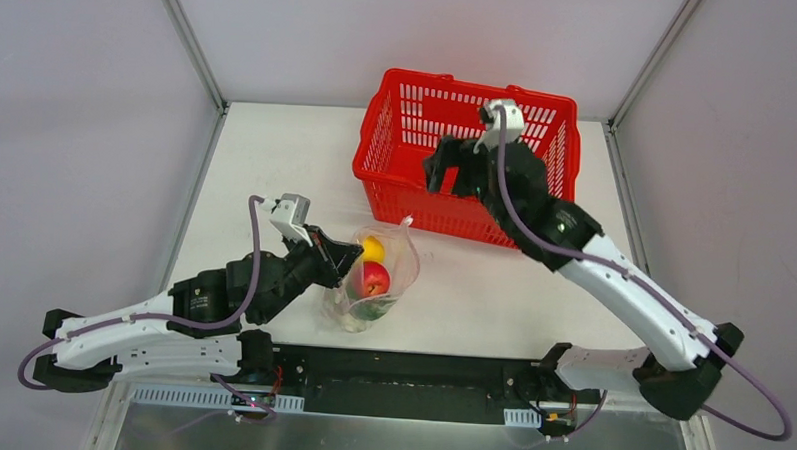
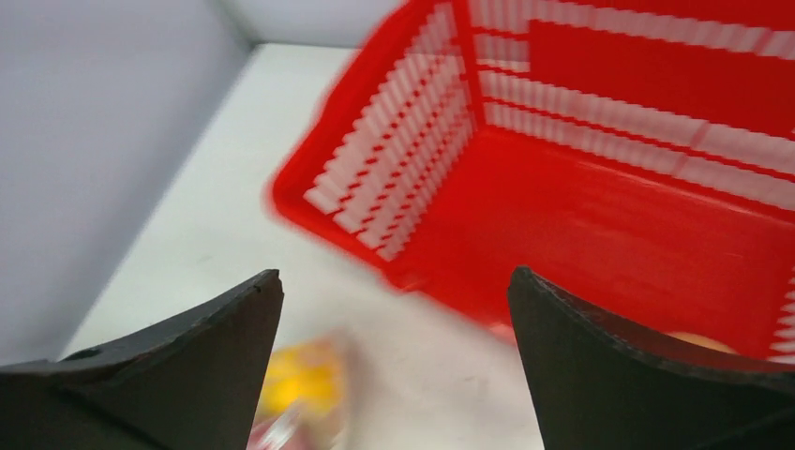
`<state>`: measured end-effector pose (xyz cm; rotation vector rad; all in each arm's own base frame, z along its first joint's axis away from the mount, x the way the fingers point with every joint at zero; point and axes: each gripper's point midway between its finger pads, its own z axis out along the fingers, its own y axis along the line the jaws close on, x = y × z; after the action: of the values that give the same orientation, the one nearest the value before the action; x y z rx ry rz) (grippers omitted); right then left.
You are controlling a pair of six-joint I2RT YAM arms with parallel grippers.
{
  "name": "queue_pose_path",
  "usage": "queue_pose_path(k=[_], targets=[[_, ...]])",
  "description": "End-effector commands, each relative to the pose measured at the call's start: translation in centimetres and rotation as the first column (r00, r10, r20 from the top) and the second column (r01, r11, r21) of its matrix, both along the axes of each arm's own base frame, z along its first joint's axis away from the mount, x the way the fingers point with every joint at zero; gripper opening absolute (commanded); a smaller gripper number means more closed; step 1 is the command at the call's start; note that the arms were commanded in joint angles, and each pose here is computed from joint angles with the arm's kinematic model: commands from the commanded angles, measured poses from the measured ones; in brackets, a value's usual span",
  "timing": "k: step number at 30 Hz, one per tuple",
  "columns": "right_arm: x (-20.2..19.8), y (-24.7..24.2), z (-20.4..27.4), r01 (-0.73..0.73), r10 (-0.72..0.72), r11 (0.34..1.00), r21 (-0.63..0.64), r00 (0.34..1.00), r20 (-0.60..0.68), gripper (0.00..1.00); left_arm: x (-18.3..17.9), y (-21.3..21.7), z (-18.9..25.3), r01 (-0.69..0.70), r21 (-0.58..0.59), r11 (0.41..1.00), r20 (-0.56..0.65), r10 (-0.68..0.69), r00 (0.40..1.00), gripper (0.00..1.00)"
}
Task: Place the food in the zip-top bag and seal the zipper
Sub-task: Place the fake fruit in the zipper food storage bag, then pick up the fake fruit from the bin.
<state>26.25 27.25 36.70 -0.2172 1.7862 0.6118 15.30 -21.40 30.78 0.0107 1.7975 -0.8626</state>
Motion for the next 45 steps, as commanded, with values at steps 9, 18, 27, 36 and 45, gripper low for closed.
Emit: queue_pose_path(k=[9, 18, 27, 36, 45], targets=[[12.0, -14.5, -13.9, 0.221, -0.476, 0.839, -0.497, 0.741, -0.474, 1.00, -0.5, 0.0, -0.7, 0.048, 0.059, 0.997, 0.001, -0.048, 0.999, 0.00], [14.6, -16.9, -18.5, 0.259, -0.553, 0.813, -0.521, 0.623, -0.553, 1.00, -1.0, 0.5, -1.1, 0.067, 0.060, 0.996, -0.002, -0.067, 0.998, 0.00], [11.9, -19.2, -24.2, 0.125, -0.639, 0.722, -0.680, 0.496, -0.587, 1.00, -0.9, 2.0, -1.6, 0.039, 0.047, 0.998, 0.006, -0.039, 0.999, 0.00], [10.8, -20.3, -26.9, 0.055, -0.670, 0.677, -0.734, 0.459, -0.583, 1.00, -1.0, 2.1, -1.7, 0.041, 0.043, 0.998, 0.005, -0.042, 0.999, 0.00], [9.3, -19.6, -30.1, 0.006, -0.642, 0.710, -0.705, 0.416, -0.644, 1.00, -1.0, 1.7, -2.0, 0.047, 0.054, 0.997, 0.001, -0.047, 0.999, 0.00]])
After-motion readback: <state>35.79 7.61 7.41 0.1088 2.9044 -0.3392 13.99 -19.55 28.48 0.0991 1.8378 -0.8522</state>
